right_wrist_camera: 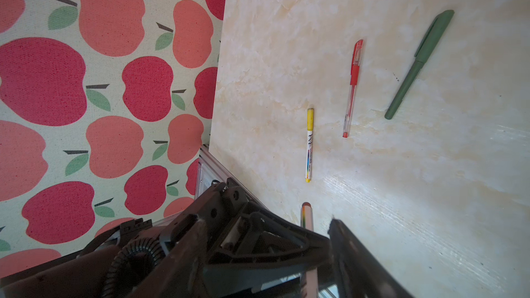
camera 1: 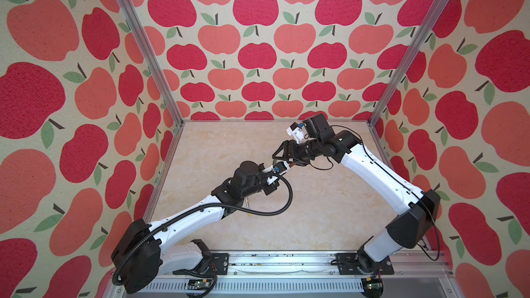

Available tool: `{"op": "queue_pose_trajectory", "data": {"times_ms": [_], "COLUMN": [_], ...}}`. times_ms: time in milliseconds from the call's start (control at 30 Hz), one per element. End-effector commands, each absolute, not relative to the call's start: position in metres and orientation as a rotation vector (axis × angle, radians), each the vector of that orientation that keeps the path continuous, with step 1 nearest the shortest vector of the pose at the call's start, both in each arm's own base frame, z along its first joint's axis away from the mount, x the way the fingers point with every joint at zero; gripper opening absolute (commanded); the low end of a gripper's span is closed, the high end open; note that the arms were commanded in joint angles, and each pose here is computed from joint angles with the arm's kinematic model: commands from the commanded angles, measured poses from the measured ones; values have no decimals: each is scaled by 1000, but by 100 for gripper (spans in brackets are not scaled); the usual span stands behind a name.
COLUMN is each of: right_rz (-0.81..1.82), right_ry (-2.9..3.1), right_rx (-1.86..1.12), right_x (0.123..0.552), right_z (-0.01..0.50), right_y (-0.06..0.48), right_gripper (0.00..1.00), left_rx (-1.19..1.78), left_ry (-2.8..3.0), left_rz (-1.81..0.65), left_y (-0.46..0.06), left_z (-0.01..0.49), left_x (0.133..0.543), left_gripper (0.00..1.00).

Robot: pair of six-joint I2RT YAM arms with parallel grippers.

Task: Insert pens into pen caps
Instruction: Put on the pen cap to the pen.

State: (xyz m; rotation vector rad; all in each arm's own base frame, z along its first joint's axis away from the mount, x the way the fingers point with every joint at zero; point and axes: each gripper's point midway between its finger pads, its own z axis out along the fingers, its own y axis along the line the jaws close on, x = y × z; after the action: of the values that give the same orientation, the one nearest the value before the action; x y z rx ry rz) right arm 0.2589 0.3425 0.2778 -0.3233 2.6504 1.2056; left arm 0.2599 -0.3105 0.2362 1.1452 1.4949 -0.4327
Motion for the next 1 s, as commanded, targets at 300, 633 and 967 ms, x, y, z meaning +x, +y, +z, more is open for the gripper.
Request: {"op": "queue_pose_trajectory", "data": {"times_ms": [300, 633, 967], "right_rz": [1203, 1225, 1209], "right_ry": [2765, 2822, 2843], "right_rx": [-246, -223, -200], "right_x": [264, 261, 259], "right_z": [243, 230, 213], "right_y": [344, 346, 346], "right_gripper": [70, 68, 67], "left_rx": [1117, 1066, 1046], "left_ry": [1205, 1093, 1056], "left_rz": [-427, -397, -428], "left_y": [-325, -331, -343], "left_z": [286, 313, 331], "left_x": [243, 248, 250], "left_gripper": [0, 0, 0]}}
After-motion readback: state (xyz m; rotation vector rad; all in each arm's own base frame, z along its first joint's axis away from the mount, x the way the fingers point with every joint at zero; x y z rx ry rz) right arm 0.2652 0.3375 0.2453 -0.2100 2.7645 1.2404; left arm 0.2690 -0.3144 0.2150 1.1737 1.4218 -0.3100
